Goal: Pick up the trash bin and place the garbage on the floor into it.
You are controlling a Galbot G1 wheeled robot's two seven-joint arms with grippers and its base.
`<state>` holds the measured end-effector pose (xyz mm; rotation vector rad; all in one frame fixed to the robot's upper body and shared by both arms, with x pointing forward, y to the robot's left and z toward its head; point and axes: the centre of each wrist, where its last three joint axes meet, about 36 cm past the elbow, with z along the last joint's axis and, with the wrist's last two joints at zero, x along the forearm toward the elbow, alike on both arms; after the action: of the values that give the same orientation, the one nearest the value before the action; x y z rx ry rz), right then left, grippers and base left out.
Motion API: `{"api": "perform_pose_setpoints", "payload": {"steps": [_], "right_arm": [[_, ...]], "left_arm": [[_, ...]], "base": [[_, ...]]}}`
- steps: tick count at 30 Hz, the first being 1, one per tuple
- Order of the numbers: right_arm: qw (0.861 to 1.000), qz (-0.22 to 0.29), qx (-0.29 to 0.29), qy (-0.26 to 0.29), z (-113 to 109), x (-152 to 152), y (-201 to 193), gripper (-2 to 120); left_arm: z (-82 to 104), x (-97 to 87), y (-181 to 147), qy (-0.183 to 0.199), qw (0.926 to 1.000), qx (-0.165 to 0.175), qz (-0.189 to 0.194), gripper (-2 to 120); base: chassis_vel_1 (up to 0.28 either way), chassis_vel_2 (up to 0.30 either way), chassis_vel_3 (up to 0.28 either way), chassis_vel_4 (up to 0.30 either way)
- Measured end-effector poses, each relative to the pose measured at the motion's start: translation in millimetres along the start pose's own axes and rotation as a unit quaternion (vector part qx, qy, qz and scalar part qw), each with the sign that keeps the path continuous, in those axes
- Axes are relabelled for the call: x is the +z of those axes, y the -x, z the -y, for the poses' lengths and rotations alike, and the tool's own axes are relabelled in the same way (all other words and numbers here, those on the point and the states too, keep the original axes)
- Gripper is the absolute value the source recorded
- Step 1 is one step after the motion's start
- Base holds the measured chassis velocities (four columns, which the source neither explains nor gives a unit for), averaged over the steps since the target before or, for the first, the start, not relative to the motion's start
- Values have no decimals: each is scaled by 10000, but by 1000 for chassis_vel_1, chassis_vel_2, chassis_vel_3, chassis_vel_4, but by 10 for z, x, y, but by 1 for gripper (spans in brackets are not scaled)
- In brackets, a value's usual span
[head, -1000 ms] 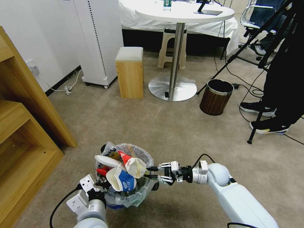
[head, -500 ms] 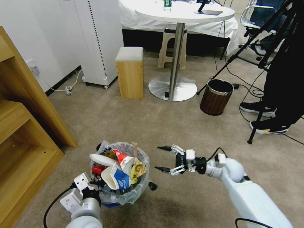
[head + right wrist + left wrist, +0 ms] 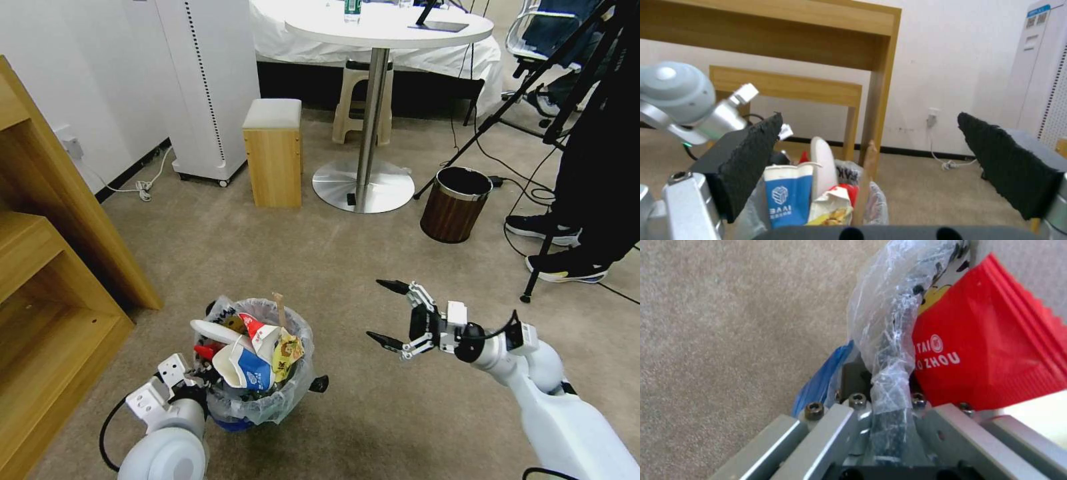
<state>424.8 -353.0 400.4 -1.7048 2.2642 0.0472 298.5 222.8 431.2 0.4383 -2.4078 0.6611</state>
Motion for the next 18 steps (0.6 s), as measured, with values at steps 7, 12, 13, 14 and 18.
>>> {"api": "perform_pose_setpoints", "payload": {"steps": [7, 12, 13, 14, 18], "right_arm": [[10000, -2, -53, 30, -30, 40, 13, 100], [10000, -16, -46, 58, -65, 68, 2, 100], [10000, 6, 24, 54, -72, 71, 5, 100], [10000, 6, 24, 54, -72, 71, 5, 100], [9962, 196, 838, 125, -180, 61, 80, 100]], "left_arm": [[-93, 15, 199, -30, 9998, -206, -79, 0], [-103, 47, 239, -7, 9996, -244, -119, 13], [-97, 48, 213, 60, 9997, -239, -52, 19], [-97, 48, 213, 60, 9997, -239, -52, 19], [-76, -67, 20, 405, 9973, -153, 601, 33]], "base": [[0, 0, 0, 0], [0, 0, 0, 0], [0, 0, 0, 0], [0, 0, 0, 0], [0, 0, 0, 0]]}}
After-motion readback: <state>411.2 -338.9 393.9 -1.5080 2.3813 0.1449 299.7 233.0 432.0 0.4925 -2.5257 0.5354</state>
